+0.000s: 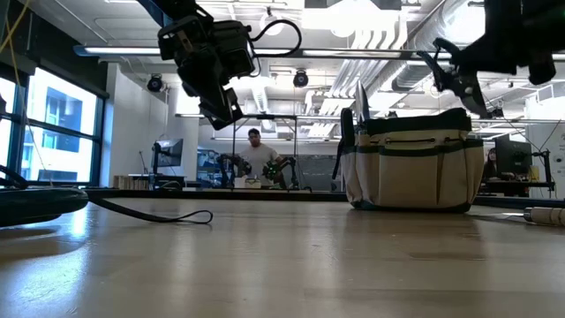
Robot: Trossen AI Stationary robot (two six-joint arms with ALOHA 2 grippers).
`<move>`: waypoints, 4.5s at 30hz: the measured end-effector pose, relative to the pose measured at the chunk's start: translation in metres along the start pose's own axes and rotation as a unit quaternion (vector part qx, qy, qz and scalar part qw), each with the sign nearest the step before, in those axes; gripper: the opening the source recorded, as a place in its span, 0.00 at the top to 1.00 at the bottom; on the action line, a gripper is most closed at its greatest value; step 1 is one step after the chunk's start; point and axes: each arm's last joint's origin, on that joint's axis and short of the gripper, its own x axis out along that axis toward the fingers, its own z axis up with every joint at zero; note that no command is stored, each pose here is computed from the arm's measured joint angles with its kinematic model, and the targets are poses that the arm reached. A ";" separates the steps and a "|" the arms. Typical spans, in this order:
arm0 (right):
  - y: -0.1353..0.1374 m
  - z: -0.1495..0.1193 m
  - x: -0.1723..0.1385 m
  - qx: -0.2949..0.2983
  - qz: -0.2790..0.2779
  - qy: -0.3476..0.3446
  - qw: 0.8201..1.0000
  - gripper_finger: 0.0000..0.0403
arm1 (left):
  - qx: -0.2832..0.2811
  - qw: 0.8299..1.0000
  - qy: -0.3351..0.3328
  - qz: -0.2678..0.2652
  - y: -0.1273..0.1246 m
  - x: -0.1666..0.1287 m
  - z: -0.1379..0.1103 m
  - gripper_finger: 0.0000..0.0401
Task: Pick & Place Garden tools in Gardening bag
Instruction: Put the top green shear scissors into the light brown gardening bag
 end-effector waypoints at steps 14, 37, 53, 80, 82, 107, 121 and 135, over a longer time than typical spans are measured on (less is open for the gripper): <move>-0.014 -0.032 0.009 0.002 -0.041 -0.007 0.999 0.87 | 0.011 1.000 -0.017 0.006 0.001 0.000 0.004 0.72; -0.003 -0.031 0.044 0.023 -0.169 -0.032 0.985 0.87 | 0.016 1.000 -0.024 0.009 0.002 0.000 0.006 0.72; 0.051 -0.032 0.089 -0.071 -0.230 -0.021 0.970 0.87 | 0.010 1.000 -0.021 0.007 0.002 0.000 0.005 0.72; 0.073 -0.033 0.081 -0.138 -0.194 -0.004 0.971 0.87 | -0.007 1.000 -0.002 0.001 0.000 0.000 0.001 0.72; 0.073 -0.033 0.081 -0.145 -0.193 -0.003 0.970 0.87 | -0.007 1.000 -0.002 0.001 0.000 0.000 0.001 0.72; 0.041 -0.065 0.075 -0.082 -0.203 -0.016 0.976 0.87 | 0.000 1.000 -0.009 0.003 0.001 0.000 0.002 0.72; 0.036 -0.075 0.075 -0.037 -0.173 -0.013 0.984 0.69 | 0.000 1.000 -0.010 0.004 0.001 0.000 0.003 0.72; 0.040 -0.076 0.076 -0.002 -0.094 0.015 0.995 0.68 | -0.003 1.000 -0.013 -0.006 0.000 0.000 0.003 0.72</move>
